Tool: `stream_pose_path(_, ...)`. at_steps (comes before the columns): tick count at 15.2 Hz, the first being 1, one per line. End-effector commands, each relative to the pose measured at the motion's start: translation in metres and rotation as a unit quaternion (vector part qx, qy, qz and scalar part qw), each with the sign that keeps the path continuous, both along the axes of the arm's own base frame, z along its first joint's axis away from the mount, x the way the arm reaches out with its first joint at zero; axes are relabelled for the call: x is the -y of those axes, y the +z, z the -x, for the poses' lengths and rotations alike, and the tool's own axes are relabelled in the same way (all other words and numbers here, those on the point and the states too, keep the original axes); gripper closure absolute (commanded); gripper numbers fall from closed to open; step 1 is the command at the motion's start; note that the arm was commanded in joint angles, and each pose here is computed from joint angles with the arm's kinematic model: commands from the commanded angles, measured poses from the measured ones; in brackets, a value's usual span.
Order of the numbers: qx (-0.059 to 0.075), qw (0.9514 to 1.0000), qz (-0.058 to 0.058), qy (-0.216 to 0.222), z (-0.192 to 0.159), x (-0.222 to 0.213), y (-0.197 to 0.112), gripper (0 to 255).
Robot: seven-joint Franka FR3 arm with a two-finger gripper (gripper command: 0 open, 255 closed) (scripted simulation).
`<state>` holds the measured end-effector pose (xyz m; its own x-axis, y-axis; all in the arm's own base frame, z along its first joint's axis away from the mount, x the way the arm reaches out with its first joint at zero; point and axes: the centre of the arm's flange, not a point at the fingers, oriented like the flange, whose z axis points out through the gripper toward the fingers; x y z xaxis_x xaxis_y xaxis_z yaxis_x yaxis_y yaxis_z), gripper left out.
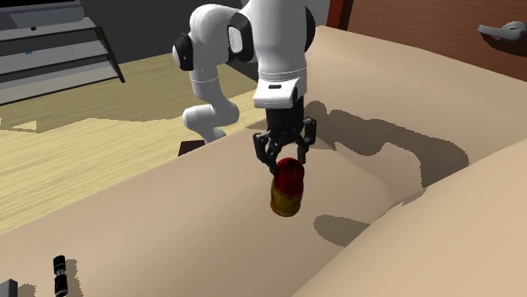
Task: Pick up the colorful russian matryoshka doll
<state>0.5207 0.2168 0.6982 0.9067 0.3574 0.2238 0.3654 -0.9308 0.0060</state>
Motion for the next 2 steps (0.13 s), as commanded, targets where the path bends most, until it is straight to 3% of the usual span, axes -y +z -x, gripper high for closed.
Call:
stream_pose_path(1,0.000,1.0000,0.000,0.000,-0.0002,0.0006,0.0060,255)
stream_pose_path(2,0.000,1.0000,0.000,0.000,-0.0002,0.0006,0.0061,255)
